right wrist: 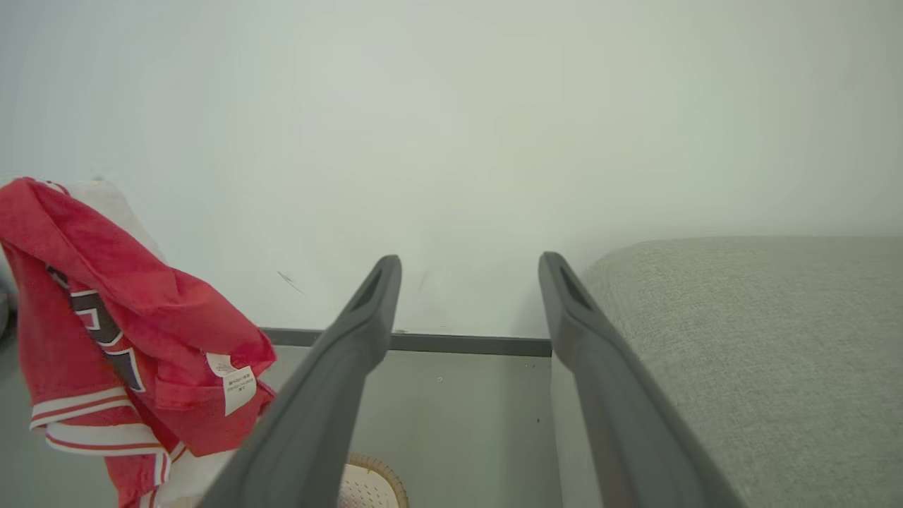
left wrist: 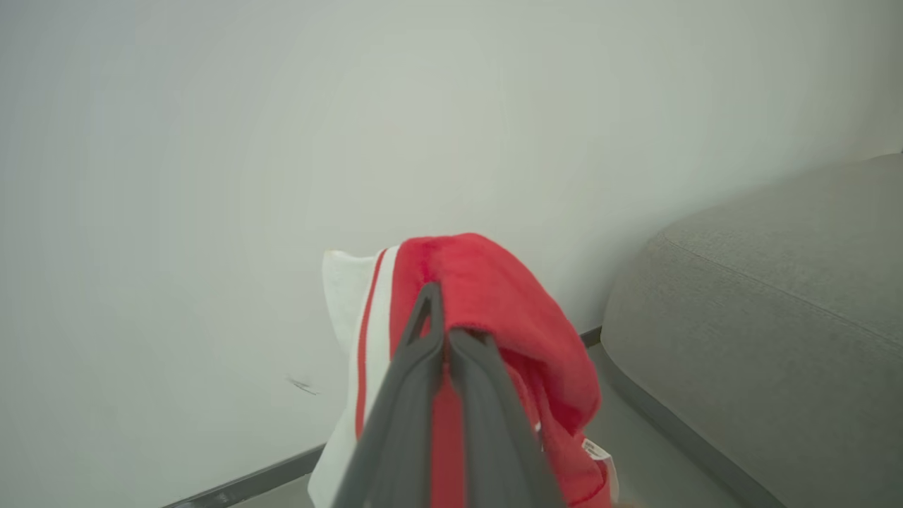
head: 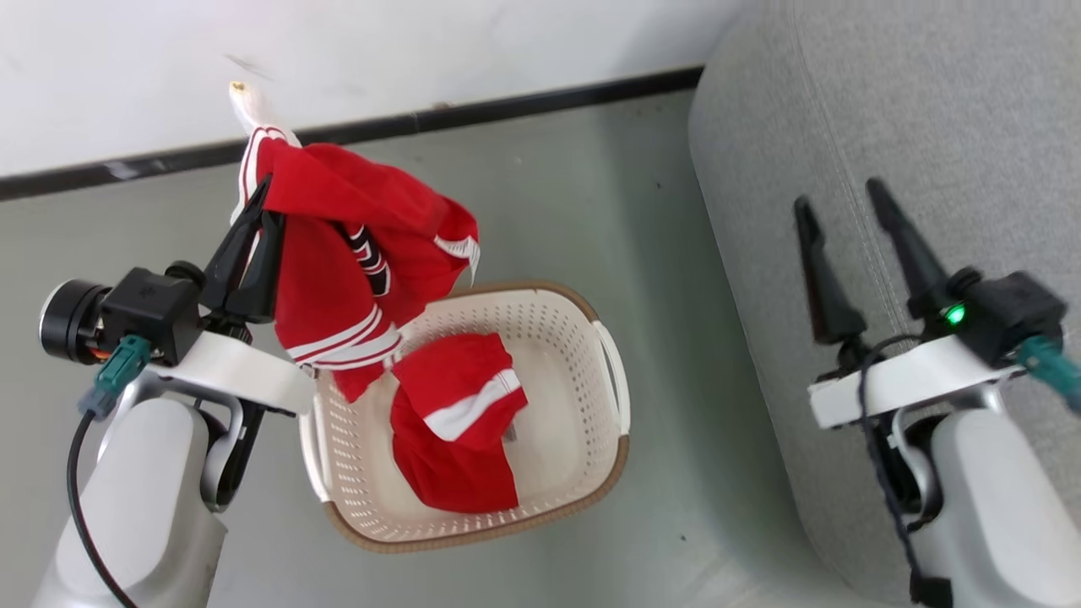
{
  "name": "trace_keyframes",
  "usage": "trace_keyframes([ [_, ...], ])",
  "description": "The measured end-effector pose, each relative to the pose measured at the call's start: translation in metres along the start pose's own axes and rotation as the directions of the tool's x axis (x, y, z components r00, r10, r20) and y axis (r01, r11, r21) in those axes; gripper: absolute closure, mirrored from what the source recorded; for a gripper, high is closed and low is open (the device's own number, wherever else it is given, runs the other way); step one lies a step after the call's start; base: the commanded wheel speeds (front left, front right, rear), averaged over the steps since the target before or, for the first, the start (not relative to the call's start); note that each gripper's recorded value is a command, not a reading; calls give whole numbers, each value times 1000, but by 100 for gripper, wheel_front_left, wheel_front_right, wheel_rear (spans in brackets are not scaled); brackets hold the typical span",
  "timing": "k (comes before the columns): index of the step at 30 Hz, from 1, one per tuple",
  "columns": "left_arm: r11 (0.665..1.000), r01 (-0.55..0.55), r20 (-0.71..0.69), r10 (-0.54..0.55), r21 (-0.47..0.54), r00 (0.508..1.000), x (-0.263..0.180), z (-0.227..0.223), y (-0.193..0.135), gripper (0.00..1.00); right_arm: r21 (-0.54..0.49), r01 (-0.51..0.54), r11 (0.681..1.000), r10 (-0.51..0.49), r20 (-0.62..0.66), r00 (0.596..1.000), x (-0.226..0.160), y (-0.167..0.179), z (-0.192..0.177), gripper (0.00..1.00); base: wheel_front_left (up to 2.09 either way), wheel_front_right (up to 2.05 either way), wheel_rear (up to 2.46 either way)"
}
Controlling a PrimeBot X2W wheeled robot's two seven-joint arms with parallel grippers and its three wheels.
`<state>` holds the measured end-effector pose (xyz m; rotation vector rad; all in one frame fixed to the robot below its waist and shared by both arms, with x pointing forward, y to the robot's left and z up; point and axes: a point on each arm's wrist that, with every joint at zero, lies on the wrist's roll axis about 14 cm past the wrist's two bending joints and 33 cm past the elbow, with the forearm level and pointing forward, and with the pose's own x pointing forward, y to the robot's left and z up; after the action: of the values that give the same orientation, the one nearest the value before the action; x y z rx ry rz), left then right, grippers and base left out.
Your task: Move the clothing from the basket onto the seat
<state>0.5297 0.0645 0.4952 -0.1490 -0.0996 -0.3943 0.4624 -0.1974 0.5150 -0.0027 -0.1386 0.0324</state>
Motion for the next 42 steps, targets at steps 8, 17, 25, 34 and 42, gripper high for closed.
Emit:
trace_keyframes([
  [8, 1000, 11, 65, -12, 21, 998, -18, 46, -5, 100, -8, -146, 989, 146, 1, 989, -9, 45, 8, 0, 0, 0, 0],
  [17, 997, 63, 131, -69, 45, 989, -34, 96, -26, 100, -28, -346, 938, 345, -36, 938, -34, 102, 4, 0, 0, 0, 0],
  [25, 990, 130, 161, -138, 62, 977, -51, 129, -57, 100, -70, -508, 858, 505, -61, 861, -63, 147, 3, 0, 0, 0, 0],
  [34, 980, 183, 179, -195, 81, 964, -70, 156, -82, 100, -220, -680, 699, 680, -86, 728, -92, 191, 7, 0, 0, 0, 0],
  [42, 976, 201, 166, -214, 88, 963, -86, 166, -94, 100, -294, -745, 599, 759, -89, 645, -104, 221, 14, 0, 0, 0, 0],
])
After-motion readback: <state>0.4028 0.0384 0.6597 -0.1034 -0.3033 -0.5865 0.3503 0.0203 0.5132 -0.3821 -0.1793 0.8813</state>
